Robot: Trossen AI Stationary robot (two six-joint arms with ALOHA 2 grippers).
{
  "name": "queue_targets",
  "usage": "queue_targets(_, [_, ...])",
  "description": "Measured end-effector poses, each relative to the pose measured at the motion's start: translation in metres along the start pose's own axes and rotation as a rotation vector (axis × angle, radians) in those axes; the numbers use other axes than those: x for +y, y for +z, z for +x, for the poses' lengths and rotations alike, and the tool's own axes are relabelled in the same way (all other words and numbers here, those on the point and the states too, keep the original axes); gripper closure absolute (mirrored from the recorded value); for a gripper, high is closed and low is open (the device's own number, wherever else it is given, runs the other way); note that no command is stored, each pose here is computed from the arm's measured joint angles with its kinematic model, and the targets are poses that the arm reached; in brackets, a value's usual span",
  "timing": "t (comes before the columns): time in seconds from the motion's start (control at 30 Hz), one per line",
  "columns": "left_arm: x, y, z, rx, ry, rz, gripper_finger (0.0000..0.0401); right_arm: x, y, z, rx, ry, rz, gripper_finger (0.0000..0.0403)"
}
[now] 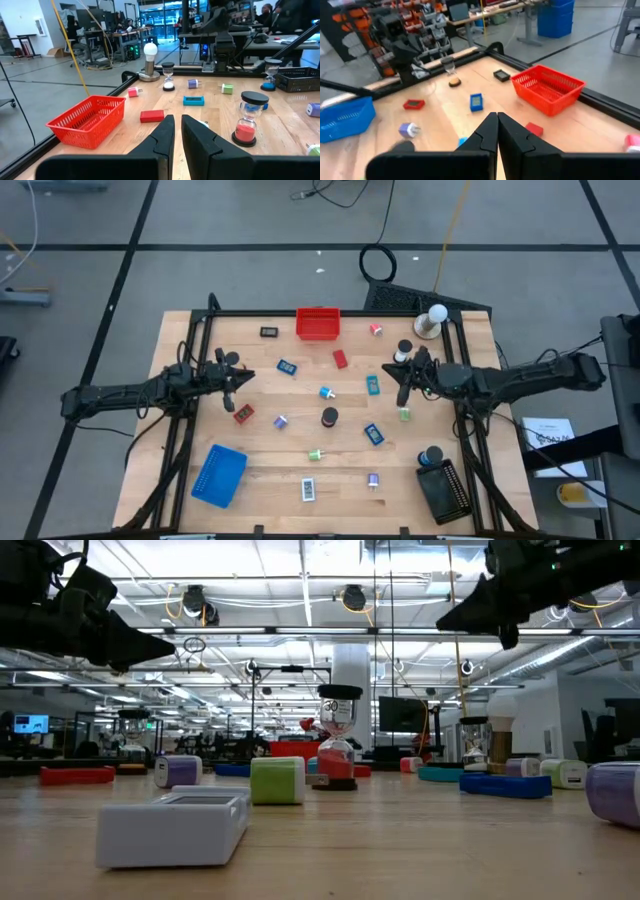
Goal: Pick & Place Office items
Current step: Put the top green charger adapter into the black bin
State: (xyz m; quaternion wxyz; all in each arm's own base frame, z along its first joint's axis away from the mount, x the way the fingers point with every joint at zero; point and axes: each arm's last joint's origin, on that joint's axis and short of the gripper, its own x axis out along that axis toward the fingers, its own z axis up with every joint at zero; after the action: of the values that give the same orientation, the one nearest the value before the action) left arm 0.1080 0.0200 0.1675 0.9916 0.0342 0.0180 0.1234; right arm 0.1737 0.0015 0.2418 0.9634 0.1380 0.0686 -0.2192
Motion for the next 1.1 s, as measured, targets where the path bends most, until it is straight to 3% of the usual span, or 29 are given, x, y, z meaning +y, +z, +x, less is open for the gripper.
queue_targets(0.2, [0.000,0.000,0.000,0.000,-0.002,0.000,0.0359,0.013,0.006,0.004,0.038,0.022,0.013,0.0403])
queue_targets(0.5, [0.000,0.000,0.000,-0.001,-0.001,0.000,0.0359,0.016,0.013,0.007,0.200,-0.084,0.043,0.0403])
queue_targets(0.87, [0.000,0.000,0.000,-0.002,-0.001,0.000,0.0359,0.027,0.023,0.013,0.530,-0.236,0.086,0.0403])
queue_targets(1.1, [0.000,0.000,0.000,-0.002,-0.001,0.000,0.0359,0.033,0.000,0.014,0.793,-0.346,0.231,0.0393])
